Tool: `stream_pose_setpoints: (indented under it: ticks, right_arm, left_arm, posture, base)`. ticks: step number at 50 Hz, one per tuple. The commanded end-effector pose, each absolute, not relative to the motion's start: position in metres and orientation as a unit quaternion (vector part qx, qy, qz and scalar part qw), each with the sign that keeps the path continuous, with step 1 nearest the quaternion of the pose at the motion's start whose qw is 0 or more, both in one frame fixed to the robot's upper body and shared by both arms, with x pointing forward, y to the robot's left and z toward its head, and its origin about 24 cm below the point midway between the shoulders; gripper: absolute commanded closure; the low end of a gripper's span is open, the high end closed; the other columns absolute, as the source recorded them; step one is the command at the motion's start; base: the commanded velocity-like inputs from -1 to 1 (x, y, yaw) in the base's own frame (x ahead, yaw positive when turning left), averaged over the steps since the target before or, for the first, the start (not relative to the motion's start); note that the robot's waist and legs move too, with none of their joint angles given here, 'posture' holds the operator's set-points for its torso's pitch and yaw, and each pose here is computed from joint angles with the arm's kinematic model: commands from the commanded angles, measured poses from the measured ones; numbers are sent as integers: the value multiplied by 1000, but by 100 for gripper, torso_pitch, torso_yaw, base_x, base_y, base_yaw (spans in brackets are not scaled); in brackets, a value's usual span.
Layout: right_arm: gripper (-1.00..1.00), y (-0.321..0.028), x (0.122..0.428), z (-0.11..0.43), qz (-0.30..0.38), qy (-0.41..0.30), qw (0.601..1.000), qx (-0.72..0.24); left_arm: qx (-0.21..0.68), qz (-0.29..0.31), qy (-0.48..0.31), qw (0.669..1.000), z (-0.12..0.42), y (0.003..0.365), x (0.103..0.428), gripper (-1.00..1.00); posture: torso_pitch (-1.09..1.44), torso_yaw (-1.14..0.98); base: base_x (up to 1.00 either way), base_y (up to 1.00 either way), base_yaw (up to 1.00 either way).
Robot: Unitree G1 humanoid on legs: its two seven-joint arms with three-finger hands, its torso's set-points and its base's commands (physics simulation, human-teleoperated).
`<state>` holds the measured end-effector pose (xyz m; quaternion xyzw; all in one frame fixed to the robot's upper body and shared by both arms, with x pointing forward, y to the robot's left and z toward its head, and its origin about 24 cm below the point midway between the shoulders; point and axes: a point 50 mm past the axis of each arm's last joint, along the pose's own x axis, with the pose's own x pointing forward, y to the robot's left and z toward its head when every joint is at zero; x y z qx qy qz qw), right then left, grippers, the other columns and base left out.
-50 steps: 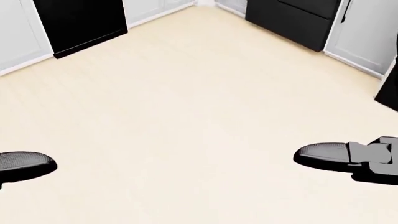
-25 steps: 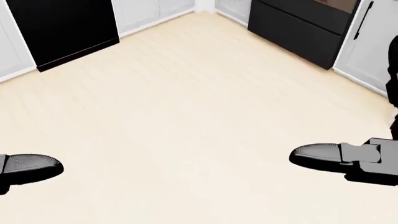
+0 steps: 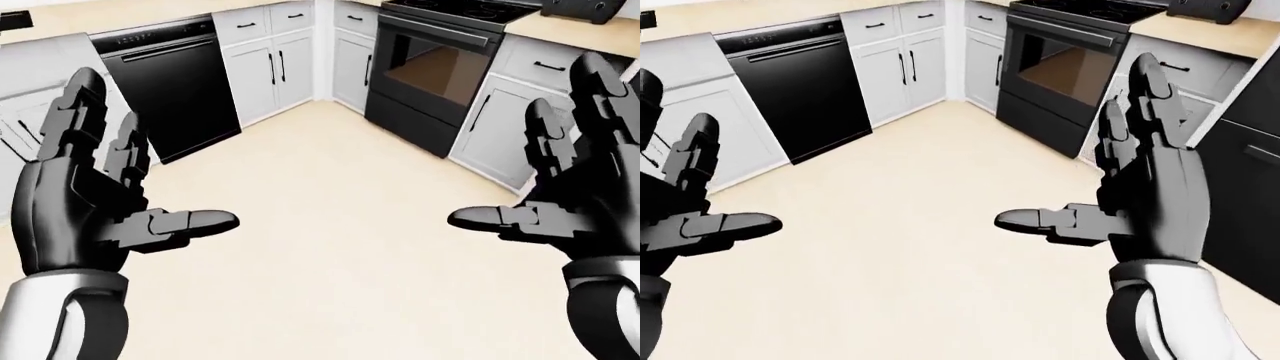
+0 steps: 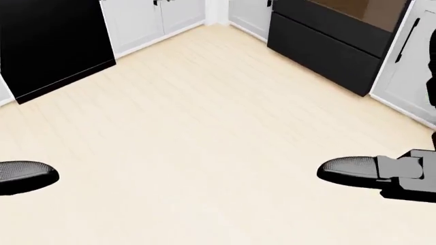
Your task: Navigate to the stove.
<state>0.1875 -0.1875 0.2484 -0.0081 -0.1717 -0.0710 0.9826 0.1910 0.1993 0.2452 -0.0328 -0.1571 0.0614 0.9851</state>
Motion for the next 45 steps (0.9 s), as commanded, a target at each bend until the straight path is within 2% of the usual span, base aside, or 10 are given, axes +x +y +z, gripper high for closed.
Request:
stream_pose_setpoints:
  ticks: [1, 45]
  right_arm:
    - [-100, -189, 185, 253, -80, -193, 978, -11]
    - [-100, -190, 185, 253, -82, -193, 978, -10]
  left_arm:
    - [-29, 57, -178, 982, 251, 198, 188, -100]
    - [-29, 56, -178, 982, 251, 198, 187, -100]
  posture:
    - [0, 0]
    - [0, 0]
  base:
    - [28, -2, 0]
    - [25, -1, 0]
